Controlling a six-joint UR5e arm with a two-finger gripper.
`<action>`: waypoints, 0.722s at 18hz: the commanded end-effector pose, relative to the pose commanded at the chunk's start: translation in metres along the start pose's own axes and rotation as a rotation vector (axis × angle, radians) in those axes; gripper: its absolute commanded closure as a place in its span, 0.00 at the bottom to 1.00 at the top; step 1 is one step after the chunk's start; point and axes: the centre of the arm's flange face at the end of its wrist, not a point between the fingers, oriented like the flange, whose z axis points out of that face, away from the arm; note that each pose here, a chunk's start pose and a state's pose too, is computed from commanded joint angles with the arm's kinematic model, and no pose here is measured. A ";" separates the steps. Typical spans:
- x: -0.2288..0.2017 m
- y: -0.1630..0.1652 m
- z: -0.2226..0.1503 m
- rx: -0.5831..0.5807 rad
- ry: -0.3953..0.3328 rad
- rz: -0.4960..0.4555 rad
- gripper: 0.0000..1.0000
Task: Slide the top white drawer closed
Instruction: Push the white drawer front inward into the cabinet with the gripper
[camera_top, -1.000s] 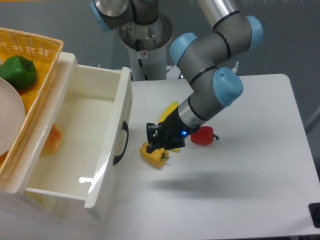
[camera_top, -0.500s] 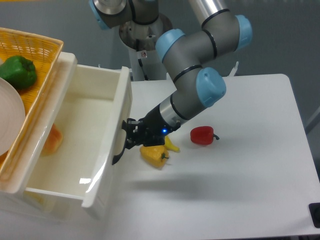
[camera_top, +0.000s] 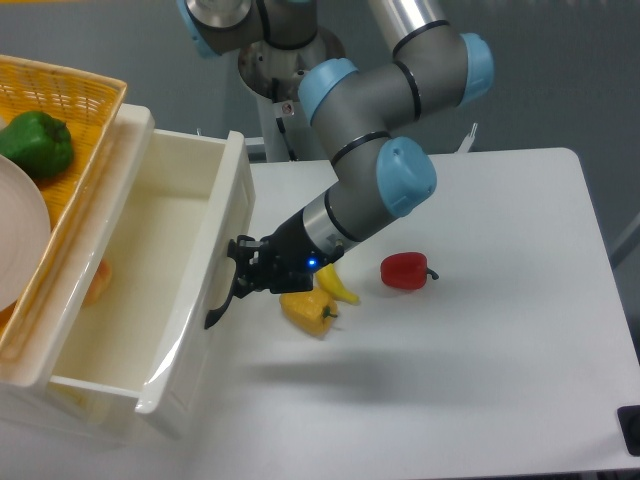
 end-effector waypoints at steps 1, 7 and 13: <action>0.004 -0.001 0.003 -0.005 0.001 0.000 1.00; 0.017 -0.002 0.015 -0.023 0.003 0.002 1.00; 0.036 -0.003 0.034 -0.052 0.007 0.009 1.00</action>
